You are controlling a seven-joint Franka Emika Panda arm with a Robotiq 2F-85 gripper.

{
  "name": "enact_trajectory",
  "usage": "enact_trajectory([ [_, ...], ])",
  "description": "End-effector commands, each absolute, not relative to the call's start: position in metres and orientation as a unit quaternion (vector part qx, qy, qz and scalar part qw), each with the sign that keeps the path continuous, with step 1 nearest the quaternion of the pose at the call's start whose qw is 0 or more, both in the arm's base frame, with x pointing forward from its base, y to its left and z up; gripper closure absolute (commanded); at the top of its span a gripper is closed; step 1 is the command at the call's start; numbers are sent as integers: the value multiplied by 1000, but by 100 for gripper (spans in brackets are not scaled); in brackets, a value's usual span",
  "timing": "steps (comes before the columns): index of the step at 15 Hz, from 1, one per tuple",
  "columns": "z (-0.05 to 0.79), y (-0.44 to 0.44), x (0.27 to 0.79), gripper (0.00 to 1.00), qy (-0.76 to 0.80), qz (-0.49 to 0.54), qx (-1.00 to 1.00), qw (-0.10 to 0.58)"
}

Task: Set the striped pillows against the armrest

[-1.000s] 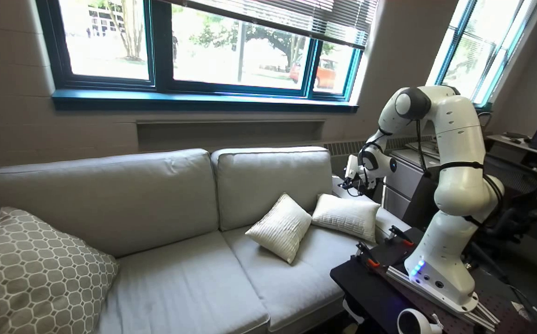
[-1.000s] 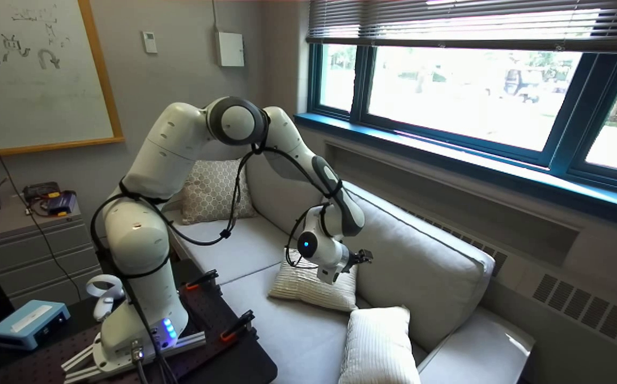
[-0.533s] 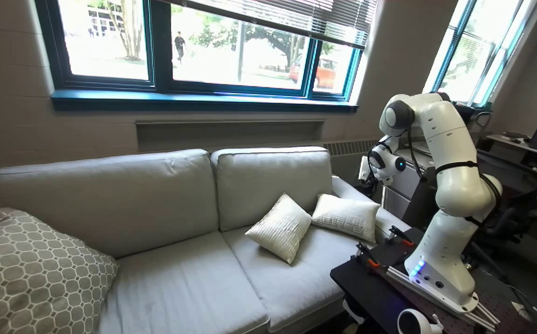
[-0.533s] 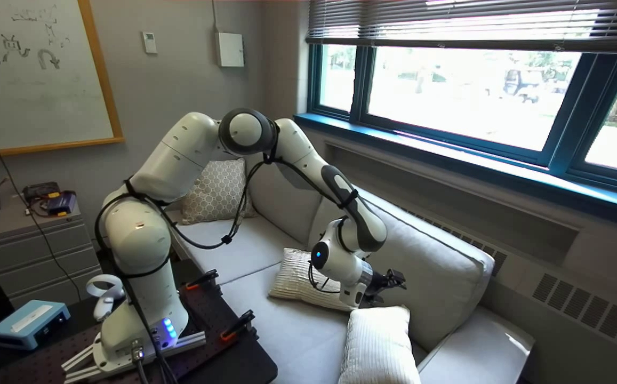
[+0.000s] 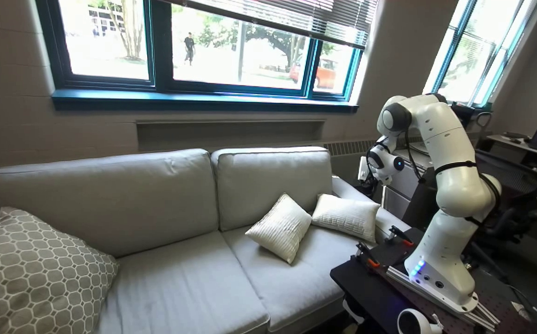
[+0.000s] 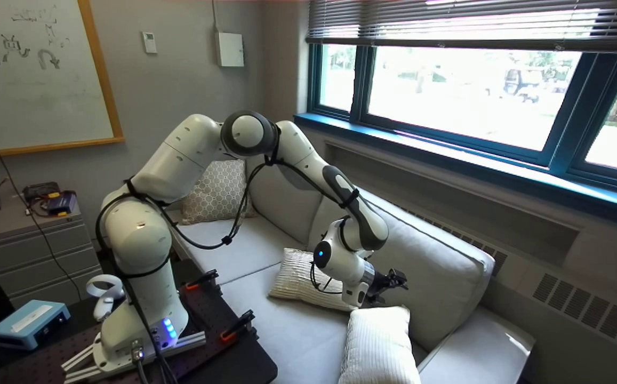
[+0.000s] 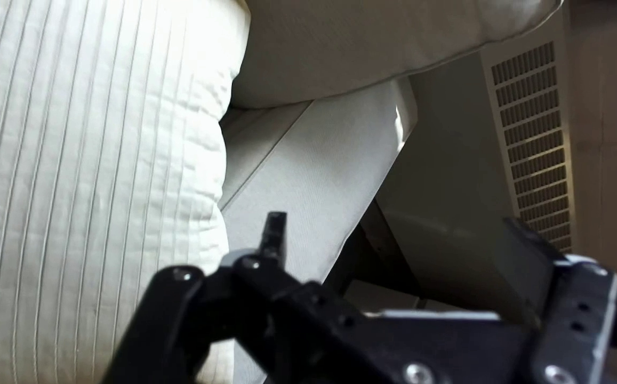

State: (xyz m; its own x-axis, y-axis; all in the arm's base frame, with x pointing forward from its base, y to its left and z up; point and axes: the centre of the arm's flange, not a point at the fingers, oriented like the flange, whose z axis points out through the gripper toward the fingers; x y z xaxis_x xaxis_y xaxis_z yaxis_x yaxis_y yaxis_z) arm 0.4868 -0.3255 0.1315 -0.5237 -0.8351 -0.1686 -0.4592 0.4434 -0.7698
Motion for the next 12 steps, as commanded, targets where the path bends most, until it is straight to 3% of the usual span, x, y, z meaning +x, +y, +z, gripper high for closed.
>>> enact_trajectory([
  [1,118,-297,493,0,786,-337,-435,282],
  [12,83,-322,592,0,811,-277,-487,169],
])
